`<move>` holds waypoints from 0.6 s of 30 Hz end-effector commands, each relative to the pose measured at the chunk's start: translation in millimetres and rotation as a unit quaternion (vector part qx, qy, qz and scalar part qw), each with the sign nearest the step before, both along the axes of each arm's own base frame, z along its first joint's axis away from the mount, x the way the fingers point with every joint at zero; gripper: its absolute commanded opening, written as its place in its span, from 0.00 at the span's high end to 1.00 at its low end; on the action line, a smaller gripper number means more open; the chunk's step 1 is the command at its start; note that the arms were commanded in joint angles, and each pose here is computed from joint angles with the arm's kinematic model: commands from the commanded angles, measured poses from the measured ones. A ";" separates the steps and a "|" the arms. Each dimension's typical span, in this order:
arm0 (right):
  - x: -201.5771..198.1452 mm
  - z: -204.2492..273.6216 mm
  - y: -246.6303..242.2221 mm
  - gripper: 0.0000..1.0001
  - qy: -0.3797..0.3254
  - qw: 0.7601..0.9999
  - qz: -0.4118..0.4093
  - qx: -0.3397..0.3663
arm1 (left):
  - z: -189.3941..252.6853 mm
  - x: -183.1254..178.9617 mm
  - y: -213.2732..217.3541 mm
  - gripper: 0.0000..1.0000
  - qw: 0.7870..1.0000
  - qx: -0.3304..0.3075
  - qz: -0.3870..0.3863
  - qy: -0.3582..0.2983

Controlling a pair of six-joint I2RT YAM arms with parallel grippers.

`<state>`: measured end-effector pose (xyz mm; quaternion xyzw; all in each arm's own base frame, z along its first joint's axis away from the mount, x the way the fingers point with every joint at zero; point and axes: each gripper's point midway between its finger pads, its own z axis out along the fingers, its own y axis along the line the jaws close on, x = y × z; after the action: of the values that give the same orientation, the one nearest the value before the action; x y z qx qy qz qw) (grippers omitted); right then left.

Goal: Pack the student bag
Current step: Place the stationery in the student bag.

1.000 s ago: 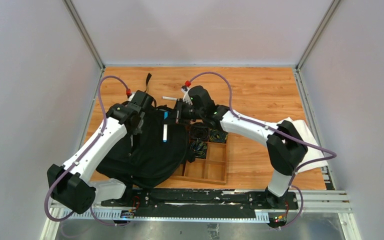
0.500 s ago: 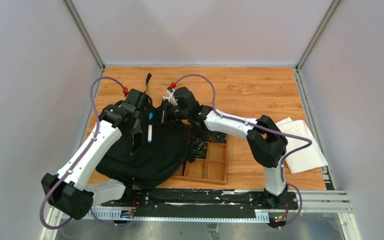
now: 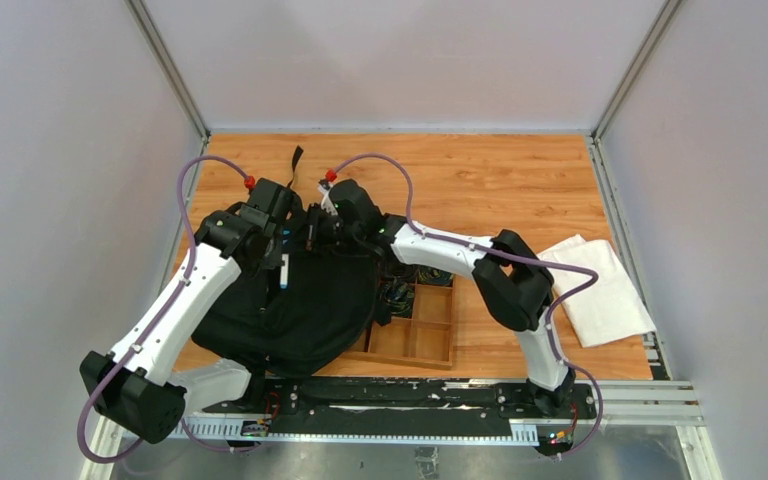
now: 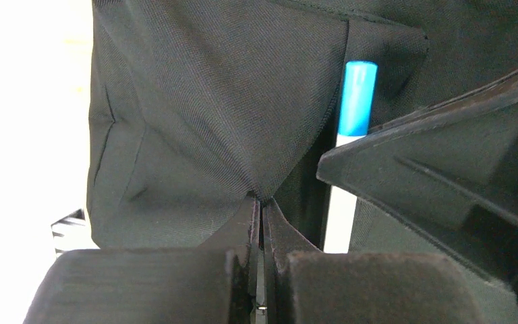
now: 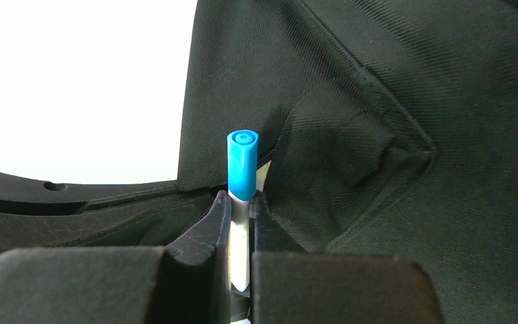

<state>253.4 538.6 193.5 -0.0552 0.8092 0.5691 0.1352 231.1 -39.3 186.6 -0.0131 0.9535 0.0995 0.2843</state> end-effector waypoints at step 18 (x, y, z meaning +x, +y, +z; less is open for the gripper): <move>-38.4 -33.3 22.0 1.00 0.032 0.998 0.045 -0.023 | 22.9 2.7 -22.4 1.00 0.996 -0.075 -0.021 -0.045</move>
<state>221.0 554.7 167.1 -0.0724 0.8201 0.5596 0.0952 227.0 -45.2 191.2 -0.0120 0.9536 0.0739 0.2917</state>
